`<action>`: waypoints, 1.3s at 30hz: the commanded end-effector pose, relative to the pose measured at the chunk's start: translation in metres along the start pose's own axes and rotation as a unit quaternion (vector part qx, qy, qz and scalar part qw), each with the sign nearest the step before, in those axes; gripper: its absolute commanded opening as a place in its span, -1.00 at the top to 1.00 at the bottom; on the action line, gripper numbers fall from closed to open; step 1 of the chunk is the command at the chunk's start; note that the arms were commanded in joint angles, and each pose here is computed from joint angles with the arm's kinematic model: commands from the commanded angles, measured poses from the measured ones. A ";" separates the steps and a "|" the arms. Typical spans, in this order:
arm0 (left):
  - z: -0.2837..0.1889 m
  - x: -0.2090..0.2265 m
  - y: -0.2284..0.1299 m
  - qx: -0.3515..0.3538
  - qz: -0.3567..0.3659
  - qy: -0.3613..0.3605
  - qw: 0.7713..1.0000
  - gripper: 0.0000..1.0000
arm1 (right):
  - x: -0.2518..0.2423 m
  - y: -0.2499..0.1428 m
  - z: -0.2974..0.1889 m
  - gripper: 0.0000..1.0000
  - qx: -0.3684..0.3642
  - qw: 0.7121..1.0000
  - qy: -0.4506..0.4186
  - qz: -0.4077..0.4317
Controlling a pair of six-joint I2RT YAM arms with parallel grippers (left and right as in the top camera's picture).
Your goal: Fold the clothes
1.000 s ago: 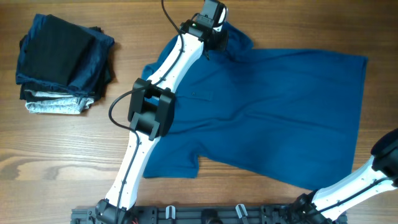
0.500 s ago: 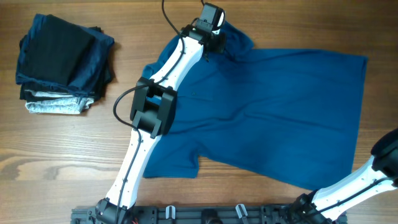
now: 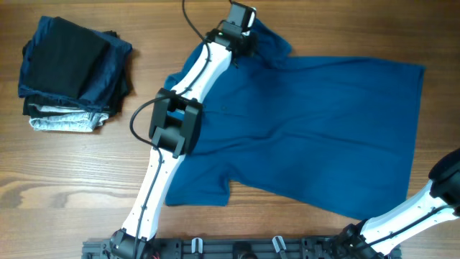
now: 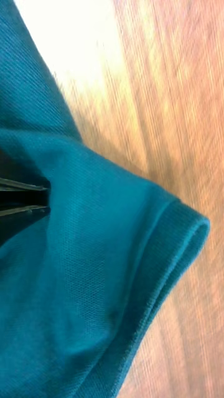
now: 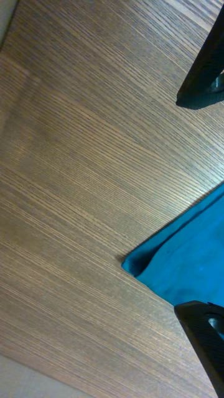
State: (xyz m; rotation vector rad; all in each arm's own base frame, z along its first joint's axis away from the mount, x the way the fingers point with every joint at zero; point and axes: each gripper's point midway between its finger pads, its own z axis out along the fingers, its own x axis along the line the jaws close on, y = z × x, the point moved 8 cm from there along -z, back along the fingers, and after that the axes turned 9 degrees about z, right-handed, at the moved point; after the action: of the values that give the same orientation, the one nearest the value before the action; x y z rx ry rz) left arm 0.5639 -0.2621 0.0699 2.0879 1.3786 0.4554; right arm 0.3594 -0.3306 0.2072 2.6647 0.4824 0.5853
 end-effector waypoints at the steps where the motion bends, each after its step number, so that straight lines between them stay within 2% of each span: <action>1: 0.023 0.068 -0.026 0.024 -0.053 0.064 0.996 0.81 | 0.004 0.002 -0.002 -1.00 -0.002 1.000 0.009 -0.005; 6: 0.020 0.101 -0.020 -0.002 -0.081 0.070 0.994 0.80 | 0.004 0.002 -0.002 -1.00 -0.002 1.000 0.009 -0.005; 10: 0.006 0.103 0.013 -0.073 -0.074 0.069 0.992 0.76 | 0.004 0.002 -0.002 -1.00 -0.002 1.000 0.009 -0.005; 15: -0.073 0.100 0.085 -0.173 -0.069 0.069 0.980 0.72 | 0.004 0.002 -0.002 -1.00 -0.002 1.000 0.009 -0.005; 19: -0.172 0.100 0.111 -0.164 -0.098 0.071 0.979 0.59 | 0.004 0.002 -0.002 -0.99 -0.002 1.000 0.009 -0.005; 20: -0.194 0.101 0.110 -0.151 -0.114 0.071 0.979 0.49 | 0.004 0.002 -0.002 -0.99 -0.002 1.000 0.009 -0.005; 21: -0.219 0.102 0.107 -0.135 -0.134 0.073 0.979 0.23 | 0.004 0.002 -0.002 -0.99 -0.002 1.000 0.009 -0.005; 22: -0.241 0.103 0.103 -0.120 -0.145 0.076 0.979 0.07 | 0.004 0.002 -0.002 -0.99 -0.002 1.000 0.009 -0.005; 26: -0.316 0.101 0.078 -0.054 -0.180 0.086 0.978 -0.26 | 0.004 0.002 -0.002 -1.00 -0.002 1.000 0.009 -0.005; 29: -0.355 0.094 0.062 -0.024 -0.183 0.089 0.979 -0.69 | 0.004 0.002 -0.002 -1.00 -0.002 1.000 0.009 -0.005; 32: -0.369 0.090 0.045 0.019 -0.198 0.091 0.976 -0.85 | 0.004 0.002 -0.002 -1.00 -0.002 1.000 0.009 -0.005; 34: -0.382 0.096 0.031 0.044 -0.238 0.099 0.965 -0.86 | 0.004 0.002 -0.002 -0.99 -0.002 1.000 0.009 -0.005; 39: -0.403 0.102 0.020 0.058 -0.263 0.068 0.961 -1.00 | 0.004 0.002 -0.002 -1.00 -0.002 1.000 0.009 -0.005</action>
State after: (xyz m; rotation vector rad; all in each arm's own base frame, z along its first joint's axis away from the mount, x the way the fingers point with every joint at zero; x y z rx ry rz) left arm 0.4051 -0.0671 0.3681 1.7659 2.0119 0.3310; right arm 0.3594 -0.3306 0.2072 2.6649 0.4819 0.5854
